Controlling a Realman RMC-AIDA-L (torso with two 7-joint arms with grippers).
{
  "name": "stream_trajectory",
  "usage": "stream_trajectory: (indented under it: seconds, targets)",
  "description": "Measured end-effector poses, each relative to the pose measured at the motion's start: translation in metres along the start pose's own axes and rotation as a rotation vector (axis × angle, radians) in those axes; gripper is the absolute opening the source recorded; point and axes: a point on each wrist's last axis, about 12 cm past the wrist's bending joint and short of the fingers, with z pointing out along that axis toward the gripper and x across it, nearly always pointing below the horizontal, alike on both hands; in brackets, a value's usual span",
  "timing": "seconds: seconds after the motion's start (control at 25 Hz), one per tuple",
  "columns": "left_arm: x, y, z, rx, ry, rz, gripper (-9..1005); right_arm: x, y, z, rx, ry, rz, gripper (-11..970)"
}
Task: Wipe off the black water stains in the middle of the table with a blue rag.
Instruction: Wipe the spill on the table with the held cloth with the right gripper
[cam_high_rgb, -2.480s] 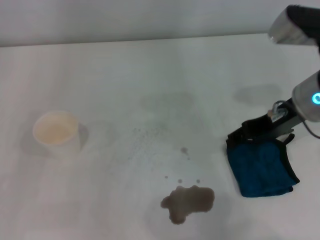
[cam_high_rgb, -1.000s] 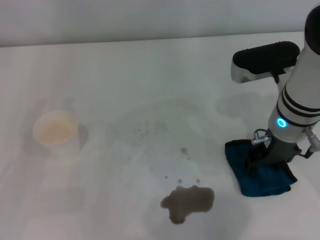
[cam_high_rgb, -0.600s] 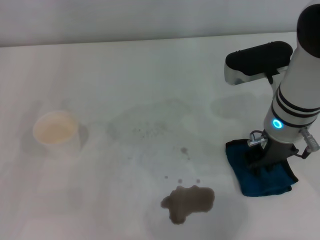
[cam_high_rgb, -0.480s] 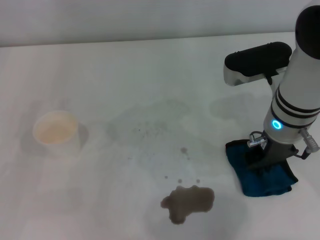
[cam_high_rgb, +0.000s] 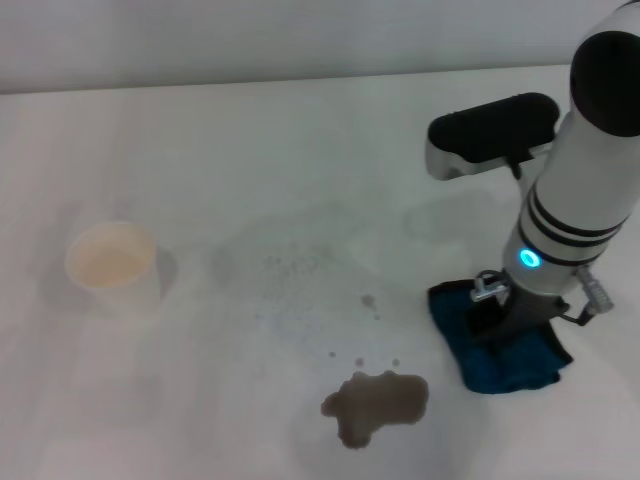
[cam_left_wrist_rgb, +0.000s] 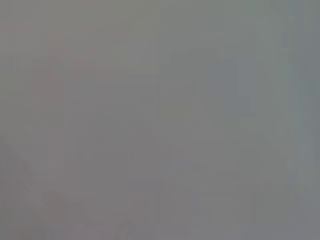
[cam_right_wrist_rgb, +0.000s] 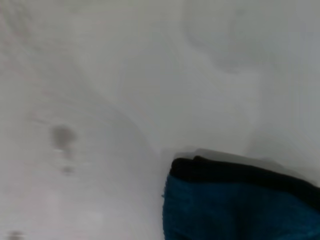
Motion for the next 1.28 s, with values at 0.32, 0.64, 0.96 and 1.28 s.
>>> stream_trajectory:
  seconds: [0.32,0.64,0.96,1.28]
  targets:
    - [-0.001,0.001,0.007,0.007,-0.015,0.001,879,-0.001,0.028,-0.005,-0.073,-0.042,-0.076,68]
    - [-0.002,0.002,0.010,0.011,-0.023,0.003,880,0.010,0.059,-0.002,-0.061,-0.002,-0.167,66]
    - [-0.002,-0.002,0.010,0.017,-0.019,0.004,879,0.016,0.100,-0.009,-0.062,0.009,-0.271,64]
    - [-0.002,-0.001,0.010,0.030,-0.019,0.009,879,0.019,0.126,-0.006,-0.111,0.025,-0.338,64]
